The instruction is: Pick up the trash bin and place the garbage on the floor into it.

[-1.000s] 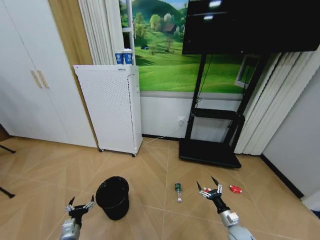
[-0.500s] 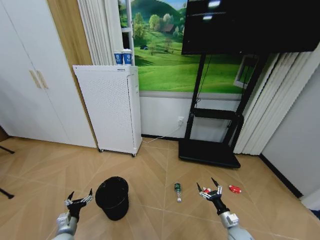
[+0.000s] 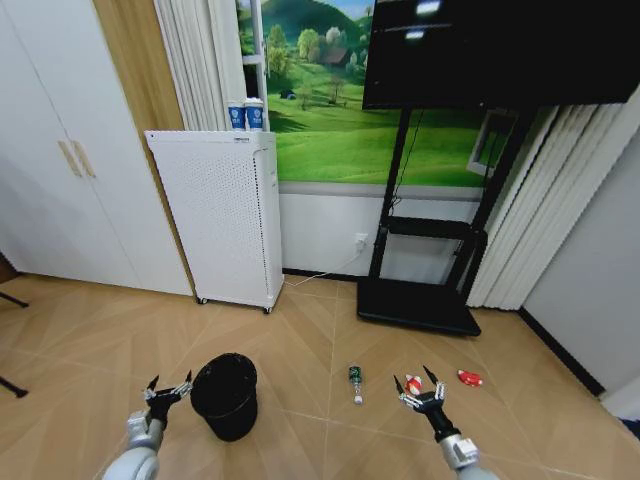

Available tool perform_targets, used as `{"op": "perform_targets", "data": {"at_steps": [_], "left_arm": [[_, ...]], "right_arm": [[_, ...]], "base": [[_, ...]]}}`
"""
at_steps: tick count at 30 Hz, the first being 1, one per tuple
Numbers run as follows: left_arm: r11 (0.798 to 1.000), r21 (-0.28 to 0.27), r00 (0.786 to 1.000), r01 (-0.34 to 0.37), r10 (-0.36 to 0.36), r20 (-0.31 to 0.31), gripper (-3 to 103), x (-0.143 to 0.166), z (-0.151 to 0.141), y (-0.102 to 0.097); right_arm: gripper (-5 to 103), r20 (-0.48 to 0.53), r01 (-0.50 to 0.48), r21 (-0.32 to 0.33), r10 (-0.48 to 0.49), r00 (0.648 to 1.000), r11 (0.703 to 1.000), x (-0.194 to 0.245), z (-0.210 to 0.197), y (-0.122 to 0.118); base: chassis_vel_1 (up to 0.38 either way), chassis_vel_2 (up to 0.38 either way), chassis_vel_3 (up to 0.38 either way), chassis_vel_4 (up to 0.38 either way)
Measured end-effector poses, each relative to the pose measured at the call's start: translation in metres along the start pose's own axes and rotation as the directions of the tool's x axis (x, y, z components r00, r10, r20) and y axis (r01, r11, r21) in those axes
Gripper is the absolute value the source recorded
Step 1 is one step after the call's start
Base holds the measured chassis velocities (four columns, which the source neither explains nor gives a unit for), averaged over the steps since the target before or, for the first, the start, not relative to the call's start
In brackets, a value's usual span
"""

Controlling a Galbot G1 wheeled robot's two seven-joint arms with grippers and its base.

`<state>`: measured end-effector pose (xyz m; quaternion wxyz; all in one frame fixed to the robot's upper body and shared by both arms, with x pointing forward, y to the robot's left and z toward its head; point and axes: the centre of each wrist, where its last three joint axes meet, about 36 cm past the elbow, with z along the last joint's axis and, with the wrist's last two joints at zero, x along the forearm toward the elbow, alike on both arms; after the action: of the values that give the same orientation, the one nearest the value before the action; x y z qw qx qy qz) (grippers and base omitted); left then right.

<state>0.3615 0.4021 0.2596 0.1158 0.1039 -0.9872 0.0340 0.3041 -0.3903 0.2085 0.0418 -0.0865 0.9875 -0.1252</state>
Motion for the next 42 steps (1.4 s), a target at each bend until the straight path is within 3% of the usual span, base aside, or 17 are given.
{"op": "perform_targets", "data": {"at_steps": [2,5,6,7,13,20,26,32,34,35,38,41,42], "left_arm": [[0.999,0.048,1.000,-0.011,0.012,-0.021,100,-0.003,-0.001,-0.009],[0.998,0.063,0.999,-0.014,0.016,-0.029,100,-0.003,-0.001,-0.012],[0.993,0.117,0.997,-0.022,0.030,-0.069,100,0.004,0.004,-0.022],[0.992,0.125,0.995,-0.022,0.034,-0.093,100,0.010,0.012,-0.026],[0.992,0.124,0.991,-0.024,0.039,-0.126,100,0.016,0.030,-0.028],[0.992,0.122,0.992,-0.030,0.045,-0.119,103,0.004,0.033,-0.028],[0.994,0.110,0.991,-0.026,0.040,-0.131,85,0.001,0.038,-0.027],[0.994,0.107,0.990,-0.030,0.044,-0.130,57,0.000,0.046,-0.029],[0.994,0.108,0.990,-0.032,0.046,-0.130,57,-0.001,0.047,-0.030],[0.993,0.110,0.990,-0.033,0.047,-0.130,46,-0.001,0.047,-0.031],[0.993,0.111,0.990,-0.037,0.051,-0.129,41,-0.001,0.048,-0.032],[0.992,0.114,0.990,-0.048,0.062,-0.126,25,0.002,0.048,-0.033],[0.992,0.114,0.990,-0.048,0.062,-0.126,25,0.002,0.048,-0.033]], "right_arm": [[100,-0.007,-0.002,0.004,0.002,1.000,1.000,0.002,0.002,0.002],[100,-0.008,-0.002,0.007,0.002,1.000,1.000,0.002,0.003,0.002],[100,-0.009,-0.007,0.018,0.007,1.000,1.000,-0.001,0.006,0.001],[100,-0.010,-0.010,0.019,0.010,1.000,1.000,-0.003,0.007,0.001],[100,-0.017,-0.008,0.015,0.008,1.000,1.000,-0.003,0.011,0.006],[100,-0.031,-0.010,0.001,0.010,0.999,1.000,0.001,0.015,0.017],[100,-0.028,-0.027,-0.009,0.027,0.999,1.000,-0.004,0.014,0.021],[100,-0.022,-0.041,-0.038,0.041,0.999,0.998,-0.006,0.010,0.025],[100,-0.021,-0.042,-0.043,0.041,0.999,0.998,-0.006,0.008,0.026],[100,-0.019,-0.044,-0.049,0.043,0.999,0.998,-0.006,0.007,0.027],[100,-0.016,-0.046,-0.052,0.045,0.999,0.998,-0.006,0.006,0.028],[100,-0.010,-0.050,-0.055,0.050,0.999,0.997,-0.008,0.003,0.029],[100,-0.010,-0.050,-0.055,0.050,0.999,0.997,-0.008,0.003,0.029]], "base": [[0.000,0.000,0.000,0.000],[0.000,0.000,0.000,0.000],[0.000,0.000,0.000,0.000],[0.000,0.000,0.000,0.000],[0.000,0.000,0.000,0.000],[0.000,0.000,0.000,0.000],[0.000,0.000,0.000,0.000],[0.000,0.000,0.000,0.000],[0.000,0.000,0.000,0.000],[0.000,0.000,0.000,0.000],[0.000,0.000,0.000,0.000],[0.000,0.000,0.000,0.000],[0.000,0.000,0.000,0.000]]}}
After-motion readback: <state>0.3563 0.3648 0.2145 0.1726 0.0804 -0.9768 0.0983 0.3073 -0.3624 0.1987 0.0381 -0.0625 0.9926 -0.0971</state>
